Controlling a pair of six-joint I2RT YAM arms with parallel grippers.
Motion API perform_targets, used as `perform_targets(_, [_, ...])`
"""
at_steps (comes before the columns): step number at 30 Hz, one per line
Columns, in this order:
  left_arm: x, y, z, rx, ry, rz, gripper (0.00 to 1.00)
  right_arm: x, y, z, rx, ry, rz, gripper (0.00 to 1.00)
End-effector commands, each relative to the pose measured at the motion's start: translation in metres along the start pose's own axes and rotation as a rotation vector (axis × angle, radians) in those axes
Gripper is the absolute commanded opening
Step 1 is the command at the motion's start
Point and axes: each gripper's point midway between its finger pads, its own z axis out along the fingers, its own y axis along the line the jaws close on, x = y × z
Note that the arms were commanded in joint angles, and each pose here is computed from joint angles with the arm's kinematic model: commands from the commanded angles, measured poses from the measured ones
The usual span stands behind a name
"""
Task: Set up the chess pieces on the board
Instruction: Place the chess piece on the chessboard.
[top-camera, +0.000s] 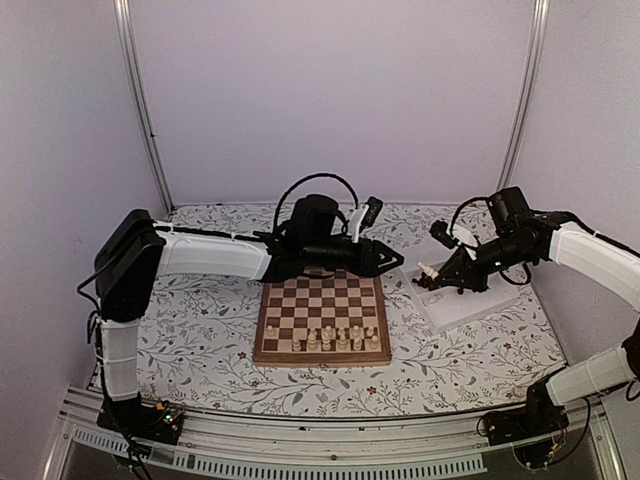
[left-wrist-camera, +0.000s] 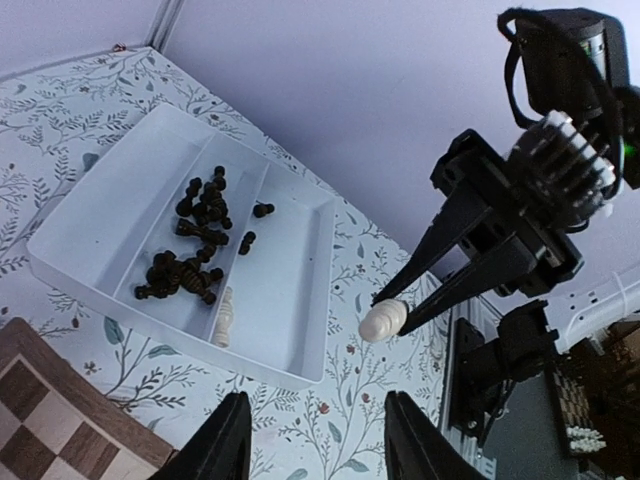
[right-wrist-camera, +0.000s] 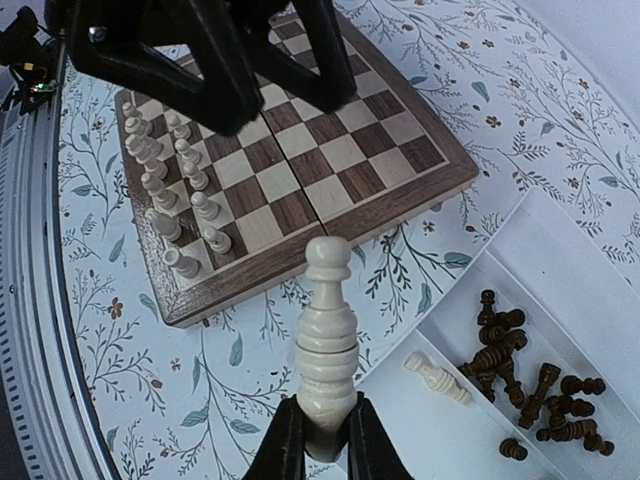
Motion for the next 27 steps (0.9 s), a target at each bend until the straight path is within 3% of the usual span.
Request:
perform_targets(1, [-0.018,-0.037,0.008,0.192,-0.053,-0.055,0.48,-0.021,0.013,-0.003,-0.057,-0.063,-0.044,0.06])
perform_targets(11, [0.0,-0.048,0.028,0.284,0.002,-0.092,0.44,-0.023,0.021,0.002,-0.094,-0.06,-0.052,0.06])
perform_targets(21, [0.005,-0.051,0.034,0.314,0.028,-0.113,0.29,-0.024,0.021,0.002,-0.092,-0.063,-0.053,0.06])
perform_targets(27, [0.009,-0.048,0.035,0.309,0.041,-0.132,0.27,-0.026,0.021,0.001,-0.092,-0.073,-0.054,0.06])
